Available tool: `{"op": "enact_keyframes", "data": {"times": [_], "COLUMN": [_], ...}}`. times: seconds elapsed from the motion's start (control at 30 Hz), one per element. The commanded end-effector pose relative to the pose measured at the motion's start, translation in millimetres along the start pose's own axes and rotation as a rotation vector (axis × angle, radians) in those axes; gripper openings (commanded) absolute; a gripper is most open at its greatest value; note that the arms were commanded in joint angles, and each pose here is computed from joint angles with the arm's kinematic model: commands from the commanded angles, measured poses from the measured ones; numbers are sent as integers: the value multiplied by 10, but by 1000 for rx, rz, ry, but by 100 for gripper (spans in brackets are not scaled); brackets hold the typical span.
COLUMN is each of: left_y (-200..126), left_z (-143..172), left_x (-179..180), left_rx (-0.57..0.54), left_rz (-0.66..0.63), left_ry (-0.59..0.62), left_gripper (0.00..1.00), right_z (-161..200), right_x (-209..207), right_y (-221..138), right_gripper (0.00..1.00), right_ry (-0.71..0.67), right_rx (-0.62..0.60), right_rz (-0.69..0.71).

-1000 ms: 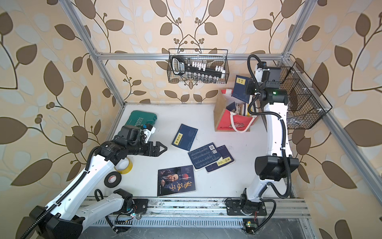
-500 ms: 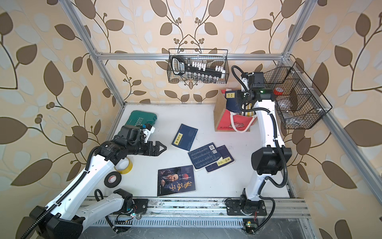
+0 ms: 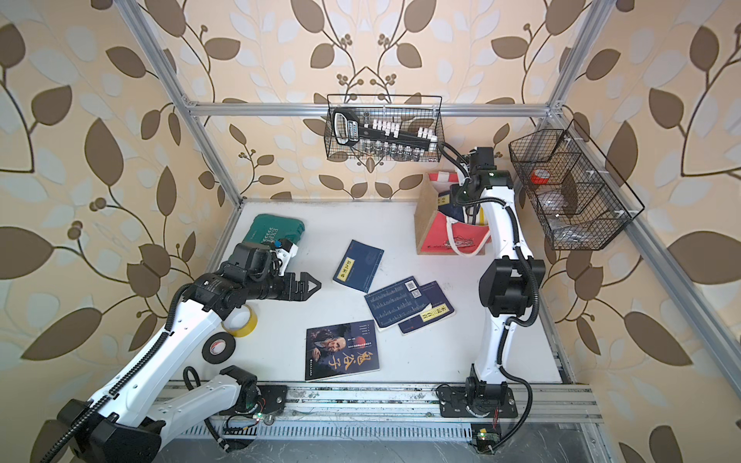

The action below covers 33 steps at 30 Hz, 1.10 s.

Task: Put the books into the canvas bag
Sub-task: Place the book in the canvas bag.

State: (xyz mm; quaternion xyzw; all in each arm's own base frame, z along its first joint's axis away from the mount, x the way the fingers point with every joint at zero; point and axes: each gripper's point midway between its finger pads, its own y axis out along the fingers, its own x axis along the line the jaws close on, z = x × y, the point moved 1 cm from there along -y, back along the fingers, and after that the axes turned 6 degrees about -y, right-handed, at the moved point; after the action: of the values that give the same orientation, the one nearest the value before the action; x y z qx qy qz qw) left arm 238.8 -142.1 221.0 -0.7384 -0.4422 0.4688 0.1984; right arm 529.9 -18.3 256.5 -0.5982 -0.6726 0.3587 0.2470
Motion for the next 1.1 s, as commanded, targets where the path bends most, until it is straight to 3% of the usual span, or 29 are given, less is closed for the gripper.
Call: {"op": "enact_keyframes", "data": {"times": [0.0, 0.1, 0.37, 0.5, 0.87, 0.93, 1.07], "left_y": [-53, -55, -31, -36, -34, -36, -42], "left_z": [-73, -77, -101, -114, -121, -124, -125], "left_x": [23, 30, 50, 52, 45, 47, 52], "left_rx": [-34, -40, -36, -40, -38, -39, -42], "left_rz": [-15, -18, -17, -14, 1, 1, 1], "left_ry": [3, 3, -11, -14, -20, -20, -23], "left_gripper": [98, 98, 98, 98, 98, 98, 98], "right_z": [-28, -20, -167, -236, -227, -211, -167], "right_x": [5, -3, 98, 209, 329, 389, 510], "right_y": [140, 221, 138, -28, -431, -460, -414], "right_gripper": [6, 11, 50, 63, 81, 87, 89], "right_ry": [-7, 6, 19, 17, 36, 29, 17], "right_rx": [0, 5, -51, -98, -171, -174, -154], "right_rz": [-37, -33, -41, -65, -53, -69, -102]}}
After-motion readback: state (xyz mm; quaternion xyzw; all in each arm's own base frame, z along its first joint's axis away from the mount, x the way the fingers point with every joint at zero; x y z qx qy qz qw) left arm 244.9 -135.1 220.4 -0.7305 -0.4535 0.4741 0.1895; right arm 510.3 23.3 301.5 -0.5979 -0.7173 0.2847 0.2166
